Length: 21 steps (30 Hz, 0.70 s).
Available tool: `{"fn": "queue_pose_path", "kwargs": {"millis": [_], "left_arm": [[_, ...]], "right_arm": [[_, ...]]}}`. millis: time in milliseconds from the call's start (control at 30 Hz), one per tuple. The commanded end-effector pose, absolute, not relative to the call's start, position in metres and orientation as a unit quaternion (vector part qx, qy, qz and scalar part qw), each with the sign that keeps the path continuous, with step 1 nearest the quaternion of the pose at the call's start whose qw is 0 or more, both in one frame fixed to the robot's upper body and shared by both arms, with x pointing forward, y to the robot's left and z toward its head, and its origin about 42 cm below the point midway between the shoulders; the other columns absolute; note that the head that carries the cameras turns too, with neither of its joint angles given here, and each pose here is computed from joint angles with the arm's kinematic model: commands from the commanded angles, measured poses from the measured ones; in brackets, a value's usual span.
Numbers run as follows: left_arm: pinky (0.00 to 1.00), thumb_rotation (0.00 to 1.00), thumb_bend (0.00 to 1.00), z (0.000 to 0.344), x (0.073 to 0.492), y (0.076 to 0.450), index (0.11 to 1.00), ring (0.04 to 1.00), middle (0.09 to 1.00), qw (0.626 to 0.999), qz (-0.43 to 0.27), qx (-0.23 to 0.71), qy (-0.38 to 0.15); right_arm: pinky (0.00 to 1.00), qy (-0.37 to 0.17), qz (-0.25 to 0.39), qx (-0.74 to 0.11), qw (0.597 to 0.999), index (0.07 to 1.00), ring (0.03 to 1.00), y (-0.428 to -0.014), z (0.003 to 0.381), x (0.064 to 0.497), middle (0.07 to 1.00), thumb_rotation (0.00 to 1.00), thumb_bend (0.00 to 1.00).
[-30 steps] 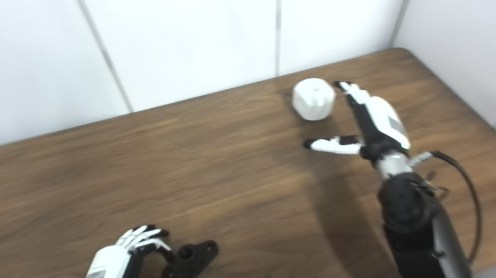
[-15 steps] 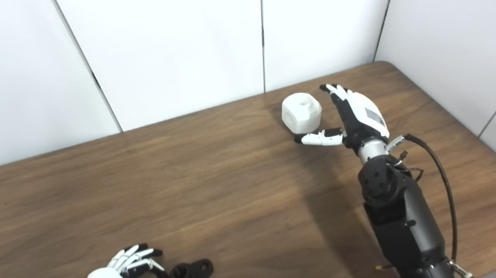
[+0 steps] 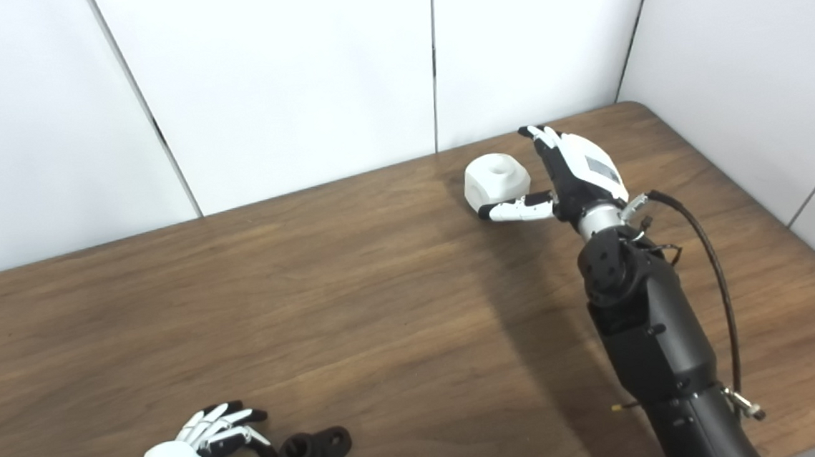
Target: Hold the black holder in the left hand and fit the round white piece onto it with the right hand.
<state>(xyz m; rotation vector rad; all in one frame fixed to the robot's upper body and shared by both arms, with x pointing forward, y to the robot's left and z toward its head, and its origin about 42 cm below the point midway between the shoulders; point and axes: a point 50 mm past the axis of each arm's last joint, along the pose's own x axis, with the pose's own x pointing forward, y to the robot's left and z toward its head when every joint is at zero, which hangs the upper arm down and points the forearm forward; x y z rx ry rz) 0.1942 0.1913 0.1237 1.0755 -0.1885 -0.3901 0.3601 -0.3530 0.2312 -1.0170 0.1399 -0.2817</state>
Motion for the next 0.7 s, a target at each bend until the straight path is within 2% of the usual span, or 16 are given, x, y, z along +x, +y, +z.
{"fn": "queue_pose_path", "kwargs": {"millis": [0,267,367,500,667], "left_arm": [[0.92,0.04,0.52,0.098,0.179,0.205,0.488,0.888,0.786,0.817,-0.219,0.533,-0.016],[0.91,0.04,0.52,0.097,0.179,0.206,0.488,0.890,0.782,0.825,-0.217,0.522,-0.010],[0.91,0.04,0.52,0.097,0.179,0.207,0.488,0.891,0.782,0.826,-0.216,0.521,-0.010],[0.91,0.04,0.52,0.097,0.179,0.207,0.488,0.888,0.781,0.826,-0.215,0.521,-0.011],[0.91,0.04,0.52,0.098,0.179,0.208,0.488,0.895,0.786,0.832,-0.215,0.511,-0.002]], "right_arm": [[0.99,0.033,-0.151,-0.504,0.849,0.932,1.000,-0.360,0.258,0.371,0.953,0.41,0.73],[0.91,0.055,-0.126,-0.537,0.832,0.923,1.000,-0.372,0.264,0.389,0.958,0.39,0.76],[0.93,0.060,-0.120,-0.546,0.827,0.915,1.000,-0.375,0.266,0.395,0.949,0.39,0.76],[0.89,0.068,-0.115,-0.546,0.827,0.912,1.000,-0.376,0.267,0.401,0.958,0.38,0.77],[0.93,0.077,-0.106,-0.550,0.825,0.916,1.000,-0.377,0.270,0.409,0.970,0.38,0.77]]}}
